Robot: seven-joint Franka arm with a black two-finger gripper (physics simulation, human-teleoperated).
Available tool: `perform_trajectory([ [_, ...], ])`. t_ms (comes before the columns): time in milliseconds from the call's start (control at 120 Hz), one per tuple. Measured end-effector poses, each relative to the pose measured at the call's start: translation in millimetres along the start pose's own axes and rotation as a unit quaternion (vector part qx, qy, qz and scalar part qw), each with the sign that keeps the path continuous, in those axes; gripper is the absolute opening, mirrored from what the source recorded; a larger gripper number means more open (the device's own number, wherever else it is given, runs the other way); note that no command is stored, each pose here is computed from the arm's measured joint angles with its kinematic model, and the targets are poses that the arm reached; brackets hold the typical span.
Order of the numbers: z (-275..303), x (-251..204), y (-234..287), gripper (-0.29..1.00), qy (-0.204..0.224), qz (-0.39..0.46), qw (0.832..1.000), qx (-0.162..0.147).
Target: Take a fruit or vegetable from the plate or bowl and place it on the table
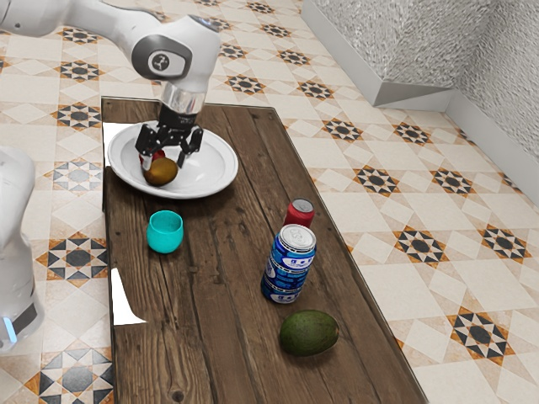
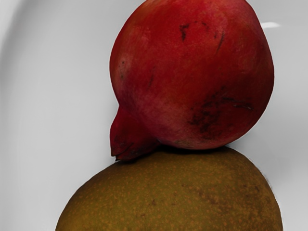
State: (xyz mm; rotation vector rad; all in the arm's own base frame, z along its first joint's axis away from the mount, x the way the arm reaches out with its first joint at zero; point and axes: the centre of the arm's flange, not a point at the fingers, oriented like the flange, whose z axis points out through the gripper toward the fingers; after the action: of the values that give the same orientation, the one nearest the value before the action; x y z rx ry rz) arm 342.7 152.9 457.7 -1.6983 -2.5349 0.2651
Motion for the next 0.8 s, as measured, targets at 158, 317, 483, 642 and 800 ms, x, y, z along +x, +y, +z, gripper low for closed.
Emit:
perform_trajectory([
  [158,4.5,-2.1,-0.8,0.69,0.001,0.003,1.0,0.003],
  [317,9.0,-6.2,-1.5,0.69,0.002,0.009,1.0,0.007],
  [483,12.8,-15.6,-1.8,0.66,0.005,0.021,1.0,0.009],
  [642,13.9,-25.6,-1.8,0.59,0.008,0.034,0.999,0.011],
  [800,15.1,-26.3,-1.0,0.66,0.009,0.035,0.999,0.012],
])
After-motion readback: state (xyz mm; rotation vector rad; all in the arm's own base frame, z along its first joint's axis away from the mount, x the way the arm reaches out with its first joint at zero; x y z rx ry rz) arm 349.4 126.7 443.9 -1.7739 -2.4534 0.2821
